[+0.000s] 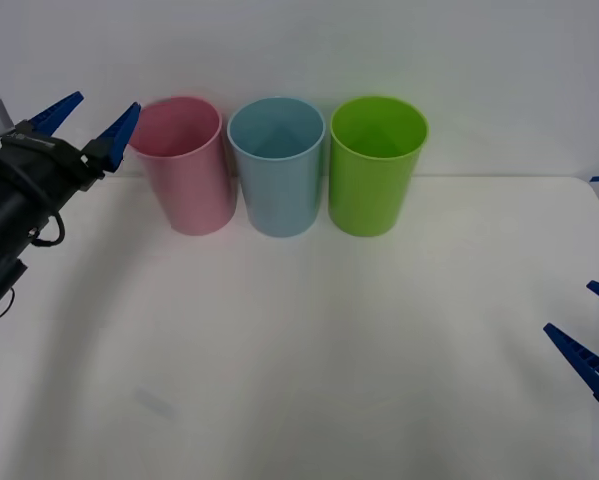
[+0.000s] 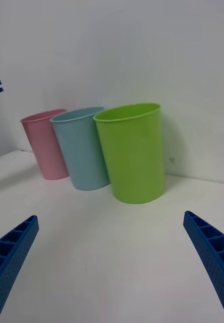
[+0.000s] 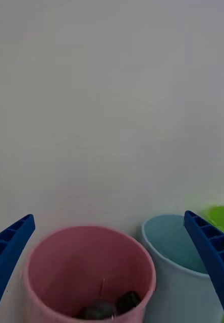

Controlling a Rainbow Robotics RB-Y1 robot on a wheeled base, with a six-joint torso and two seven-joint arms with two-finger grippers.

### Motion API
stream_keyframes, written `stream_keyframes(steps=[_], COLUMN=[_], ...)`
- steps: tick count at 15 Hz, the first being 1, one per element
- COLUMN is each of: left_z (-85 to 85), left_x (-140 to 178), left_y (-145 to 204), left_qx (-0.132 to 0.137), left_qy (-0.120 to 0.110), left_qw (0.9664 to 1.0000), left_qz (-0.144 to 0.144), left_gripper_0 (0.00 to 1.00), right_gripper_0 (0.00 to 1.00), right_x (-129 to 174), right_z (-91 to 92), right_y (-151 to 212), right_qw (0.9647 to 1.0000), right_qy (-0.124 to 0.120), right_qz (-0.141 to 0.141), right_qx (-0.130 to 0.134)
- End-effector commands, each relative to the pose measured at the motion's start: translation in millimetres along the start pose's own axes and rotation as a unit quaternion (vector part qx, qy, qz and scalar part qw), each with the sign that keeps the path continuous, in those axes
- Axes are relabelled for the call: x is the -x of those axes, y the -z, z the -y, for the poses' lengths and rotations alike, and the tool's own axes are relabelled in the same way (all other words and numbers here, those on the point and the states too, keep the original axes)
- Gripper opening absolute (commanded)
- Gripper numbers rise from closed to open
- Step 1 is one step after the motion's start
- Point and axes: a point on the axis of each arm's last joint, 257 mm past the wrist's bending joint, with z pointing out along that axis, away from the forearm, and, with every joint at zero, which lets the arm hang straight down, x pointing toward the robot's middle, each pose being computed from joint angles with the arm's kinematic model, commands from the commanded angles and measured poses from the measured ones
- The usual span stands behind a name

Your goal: Grasp the object on the table and drop it into the matching bin: aluminum can to the light blue bin, PET bottle to the pink bin.

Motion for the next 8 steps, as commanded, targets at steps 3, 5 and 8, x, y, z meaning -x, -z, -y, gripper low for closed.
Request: stream_keyframes(steps=[3,5,8], left_z=[-7.2,-10.5,-10.6], left_x=[-11,-18,-26], left_y=[72,103,144], left_qx=[-0.023,-0.033,-0.050], left_qy=[-0.014,-0.020,-0.022], left_qw=[0.9992,0.9982,0.9958], left_qz=[-0.029,-0.046,-0.074], left_gripper_0=[1.00,1.00,1.00], right_gripper_0=[1.00,1.00,1.00], right_x=[0,0,0], right_z=[0.0,0.0,0.0], right_y=[0,0,0], right_qw=[1.0000,1.0000,1.0000], right_qy=[0.000,0.000,0.000], right_qz=[0.000,0.000,0.000], right_qx=[0.000,0.000,0.000])
